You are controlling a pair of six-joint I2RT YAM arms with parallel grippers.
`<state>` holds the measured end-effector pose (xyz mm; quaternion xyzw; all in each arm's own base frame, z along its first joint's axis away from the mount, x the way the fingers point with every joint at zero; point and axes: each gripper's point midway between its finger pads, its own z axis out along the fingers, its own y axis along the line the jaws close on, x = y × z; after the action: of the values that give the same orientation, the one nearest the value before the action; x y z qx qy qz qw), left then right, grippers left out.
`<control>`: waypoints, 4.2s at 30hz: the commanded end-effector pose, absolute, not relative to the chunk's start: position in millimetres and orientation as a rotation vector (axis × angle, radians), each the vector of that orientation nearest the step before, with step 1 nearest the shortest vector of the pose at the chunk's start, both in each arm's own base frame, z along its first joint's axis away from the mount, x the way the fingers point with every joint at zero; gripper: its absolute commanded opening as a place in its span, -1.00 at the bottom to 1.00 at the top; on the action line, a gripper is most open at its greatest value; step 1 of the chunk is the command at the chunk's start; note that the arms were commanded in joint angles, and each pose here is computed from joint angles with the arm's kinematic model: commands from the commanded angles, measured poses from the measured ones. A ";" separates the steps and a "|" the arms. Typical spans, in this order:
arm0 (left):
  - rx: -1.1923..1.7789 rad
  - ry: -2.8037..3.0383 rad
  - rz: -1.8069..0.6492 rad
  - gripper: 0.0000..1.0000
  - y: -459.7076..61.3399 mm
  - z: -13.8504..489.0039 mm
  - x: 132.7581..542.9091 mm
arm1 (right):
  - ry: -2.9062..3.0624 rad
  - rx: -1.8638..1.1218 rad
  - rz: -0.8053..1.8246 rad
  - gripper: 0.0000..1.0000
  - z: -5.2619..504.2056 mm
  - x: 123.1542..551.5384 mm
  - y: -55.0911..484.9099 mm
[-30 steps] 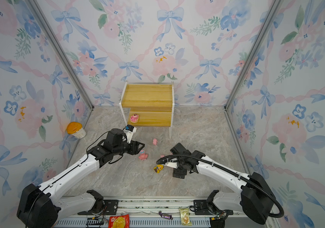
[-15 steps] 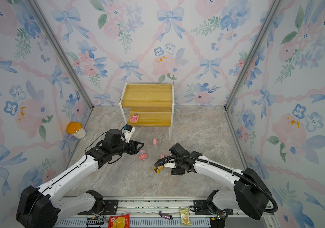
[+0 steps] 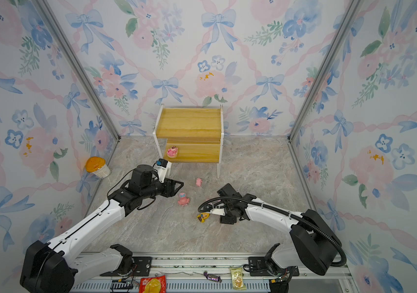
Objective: Organize plastic toys on shelves
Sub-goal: Pick up the plastic toy from the center of the table, then place the plastic toy at the middle-left of the table.
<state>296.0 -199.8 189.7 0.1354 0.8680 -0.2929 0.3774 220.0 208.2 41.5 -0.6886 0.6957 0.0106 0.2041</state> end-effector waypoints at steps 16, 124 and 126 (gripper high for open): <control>0.329 2.183 -0.769 0.26 -193.8 197.3 293.6 | 2.001 -1.879 0.060 0.24 28.0 228.7 202.7; -0.499 1.897 -0.159 0.30 36.8 242.6 332.9 | 1.573 -0.895 0.781 0.49 64.9 308.0 535.8; -0.498 1.901 -0.164 0.30 35.9 241.3 333.6 | 1.561 -0.902 0.788 0.48 64.2 306.9 535.7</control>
<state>331.5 38.0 242.5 -0.2111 0.8058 -0.0597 0.5501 307.7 537.5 69.0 -0.3860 0.6708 0.3156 0.5491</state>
